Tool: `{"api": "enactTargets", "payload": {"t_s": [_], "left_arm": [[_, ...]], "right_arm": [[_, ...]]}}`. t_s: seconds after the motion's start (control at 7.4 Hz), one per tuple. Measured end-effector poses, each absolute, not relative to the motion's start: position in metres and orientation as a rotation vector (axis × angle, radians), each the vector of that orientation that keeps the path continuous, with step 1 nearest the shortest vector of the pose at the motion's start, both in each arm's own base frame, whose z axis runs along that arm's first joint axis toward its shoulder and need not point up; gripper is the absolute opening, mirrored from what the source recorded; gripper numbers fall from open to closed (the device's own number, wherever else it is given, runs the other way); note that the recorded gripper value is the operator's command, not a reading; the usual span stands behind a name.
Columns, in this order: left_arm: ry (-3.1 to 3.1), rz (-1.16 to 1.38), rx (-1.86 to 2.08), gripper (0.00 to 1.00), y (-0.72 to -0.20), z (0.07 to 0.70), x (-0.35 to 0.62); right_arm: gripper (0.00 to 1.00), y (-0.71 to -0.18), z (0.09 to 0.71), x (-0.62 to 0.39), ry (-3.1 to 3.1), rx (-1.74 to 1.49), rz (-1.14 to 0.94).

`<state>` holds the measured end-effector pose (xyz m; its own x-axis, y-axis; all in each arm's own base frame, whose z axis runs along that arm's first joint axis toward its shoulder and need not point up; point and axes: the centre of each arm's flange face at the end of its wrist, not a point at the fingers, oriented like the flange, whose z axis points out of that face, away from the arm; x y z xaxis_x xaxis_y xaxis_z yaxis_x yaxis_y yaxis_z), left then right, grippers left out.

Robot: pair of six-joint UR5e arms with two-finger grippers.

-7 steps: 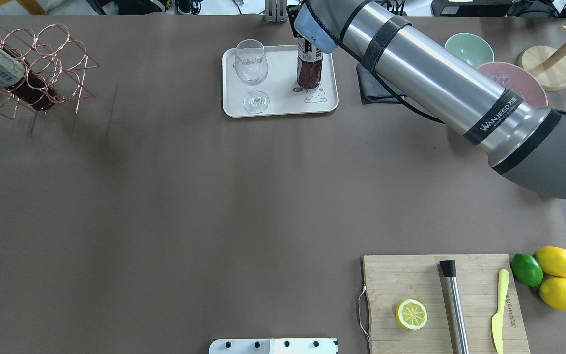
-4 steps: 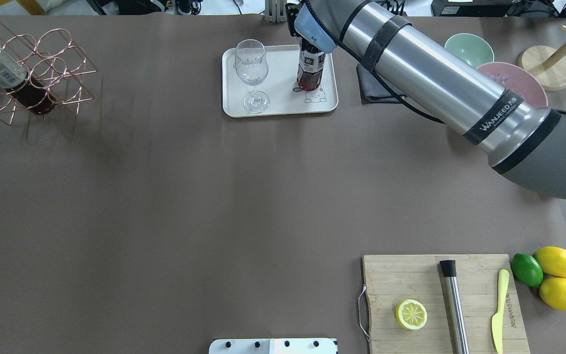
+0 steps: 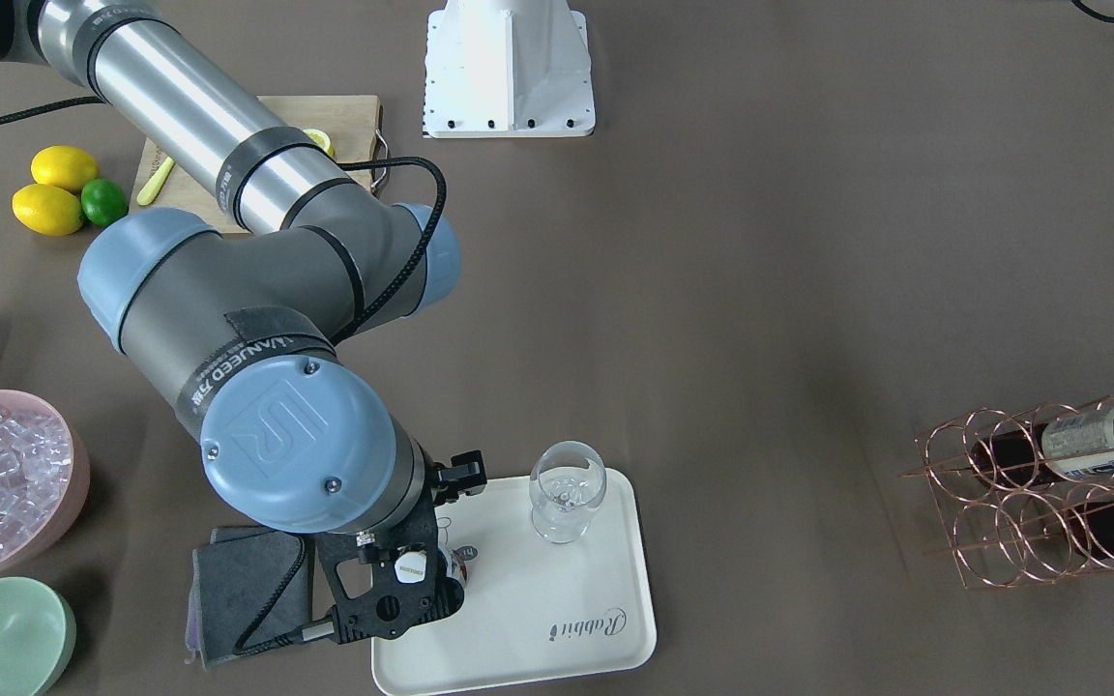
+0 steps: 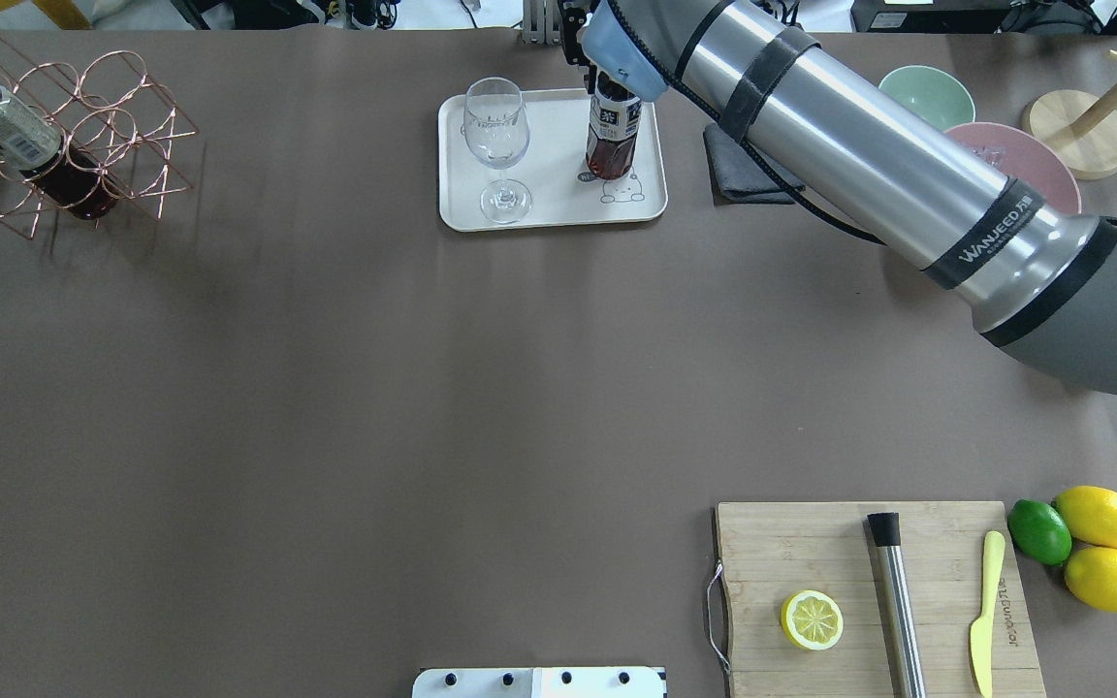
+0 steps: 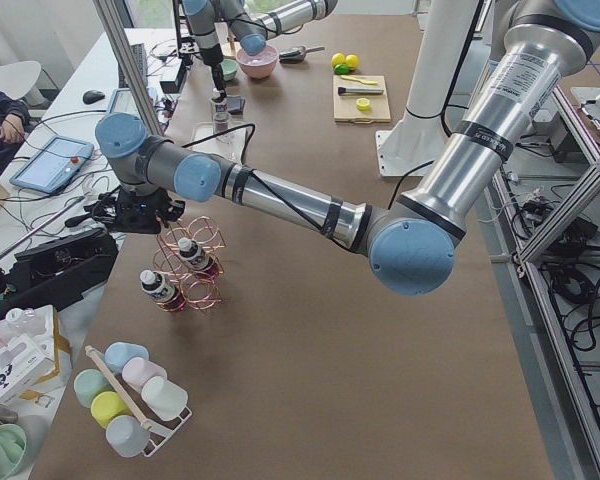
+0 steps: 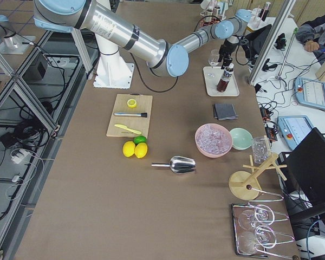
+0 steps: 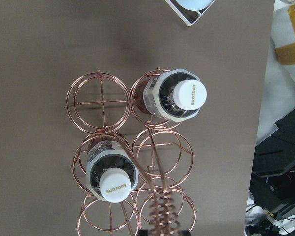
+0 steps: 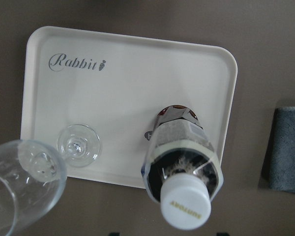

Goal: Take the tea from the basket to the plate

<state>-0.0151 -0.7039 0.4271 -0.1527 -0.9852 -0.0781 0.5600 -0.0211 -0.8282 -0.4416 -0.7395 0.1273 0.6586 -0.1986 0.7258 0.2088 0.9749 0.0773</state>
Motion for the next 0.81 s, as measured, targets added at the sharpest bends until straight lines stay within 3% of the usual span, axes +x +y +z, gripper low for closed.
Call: {"api": "enactTargets", "payload": {"t_s": [0.41,0.81], "left_arm": [[0.888,-1.507,-0.649,0.0,-0.706,0.433,0.0],[0.888,-1.498,-0.648,0.0,-0.707,0.435,0.006]], "right_arm": [[0.88,-0.702,0.162,-0.389,-0.829,-0.021,-0.21],[0.9,-0.641,0.255,-0.286,-0.805,-0.032,-0.15]]}}
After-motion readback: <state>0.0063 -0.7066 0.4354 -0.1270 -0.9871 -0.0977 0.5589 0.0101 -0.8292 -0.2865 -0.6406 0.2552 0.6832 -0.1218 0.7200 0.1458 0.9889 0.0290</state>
